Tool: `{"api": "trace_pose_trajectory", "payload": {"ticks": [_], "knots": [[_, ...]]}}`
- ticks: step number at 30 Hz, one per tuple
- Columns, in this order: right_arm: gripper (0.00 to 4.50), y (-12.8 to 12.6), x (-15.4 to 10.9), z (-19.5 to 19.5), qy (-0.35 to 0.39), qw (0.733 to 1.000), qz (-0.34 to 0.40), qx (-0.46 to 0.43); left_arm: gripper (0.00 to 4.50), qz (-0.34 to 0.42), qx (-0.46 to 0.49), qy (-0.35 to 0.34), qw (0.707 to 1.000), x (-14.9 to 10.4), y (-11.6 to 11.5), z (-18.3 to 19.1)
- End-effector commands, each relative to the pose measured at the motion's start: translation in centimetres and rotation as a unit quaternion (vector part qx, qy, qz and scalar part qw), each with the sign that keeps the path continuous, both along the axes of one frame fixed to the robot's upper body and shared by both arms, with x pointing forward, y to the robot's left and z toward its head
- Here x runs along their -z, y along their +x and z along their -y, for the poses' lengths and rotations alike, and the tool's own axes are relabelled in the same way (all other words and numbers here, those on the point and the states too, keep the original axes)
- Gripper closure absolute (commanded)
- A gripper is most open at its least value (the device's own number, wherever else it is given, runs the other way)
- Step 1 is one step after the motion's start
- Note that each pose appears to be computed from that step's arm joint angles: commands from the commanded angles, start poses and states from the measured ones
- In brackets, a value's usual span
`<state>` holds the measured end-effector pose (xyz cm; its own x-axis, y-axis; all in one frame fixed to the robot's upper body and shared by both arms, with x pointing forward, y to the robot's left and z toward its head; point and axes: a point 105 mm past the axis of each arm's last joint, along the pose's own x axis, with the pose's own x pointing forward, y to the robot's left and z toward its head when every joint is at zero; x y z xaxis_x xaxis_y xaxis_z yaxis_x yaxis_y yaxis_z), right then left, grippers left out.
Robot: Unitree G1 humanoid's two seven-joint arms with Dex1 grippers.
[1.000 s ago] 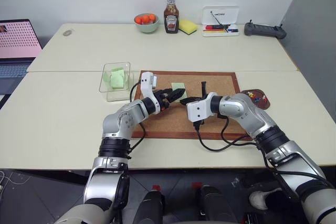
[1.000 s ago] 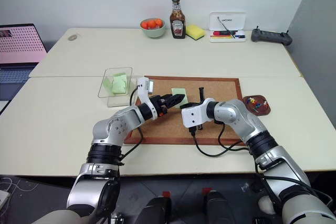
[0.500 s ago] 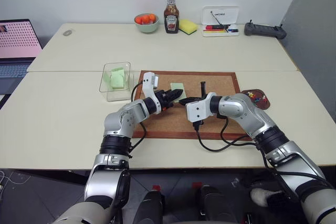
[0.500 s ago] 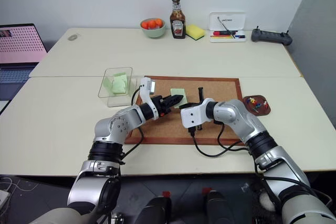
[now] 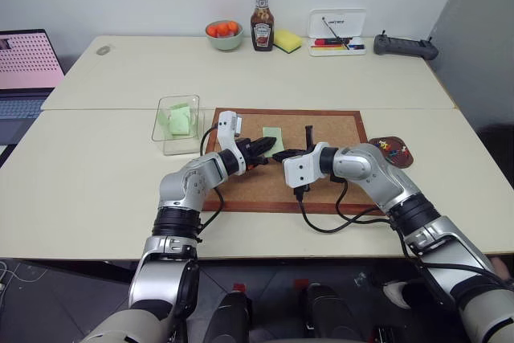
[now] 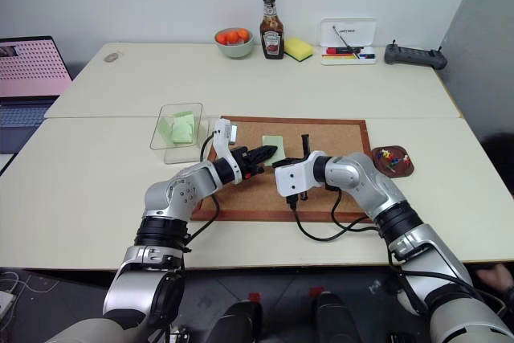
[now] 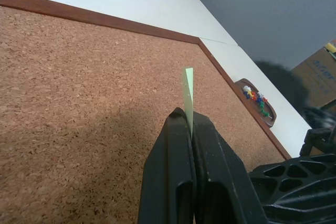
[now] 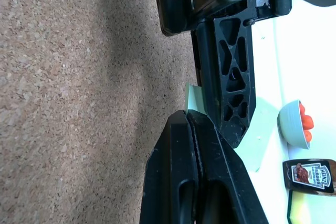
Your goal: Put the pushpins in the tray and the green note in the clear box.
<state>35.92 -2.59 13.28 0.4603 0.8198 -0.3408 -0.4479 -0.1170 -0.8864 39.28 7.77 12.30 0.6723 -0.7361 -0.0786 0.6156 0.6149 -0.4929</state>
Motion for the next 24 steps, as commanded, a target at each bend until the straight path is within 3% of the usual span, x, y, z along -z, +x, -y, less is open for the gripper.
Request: {"api": "trace_pose_trajectory", "payload": {"ticks": [1,10,13,17,24], "knots": [[4.14,-0.3,-1.9,-0.5,0.039,0.999,0.006,-0.009,4.5,0.022,-0.003,-0.019,1.0,-1.4,0.2,0.0],[2.44,-1.1,-2.4,-0.6,0.052,0.998,-0.015,-0.019,4.5,0.029,-0.041,-0.036,0.998,-2.2,0.7,-1.4],[1.73,-1.4,-3.9,-0.4,0.1,0.994,-0.047,-0.008,4.5,0.066,-0.078,-0.029,0.994,-4.1,1.1,-3.2],[0.95,-1.2,-6.4,0.3,0.192,0.973,-0.127,0.034,4.5,0.162,-0.115,0.033,0.979,-8.2,0.6,-5.8],[0.95,-1.6,-8.3,0.3,0.258,0.936,-0.234,0.057,4.5,0.242,-0.194,0.179,0.934,-11.2,-0.3,-11.4]]}}
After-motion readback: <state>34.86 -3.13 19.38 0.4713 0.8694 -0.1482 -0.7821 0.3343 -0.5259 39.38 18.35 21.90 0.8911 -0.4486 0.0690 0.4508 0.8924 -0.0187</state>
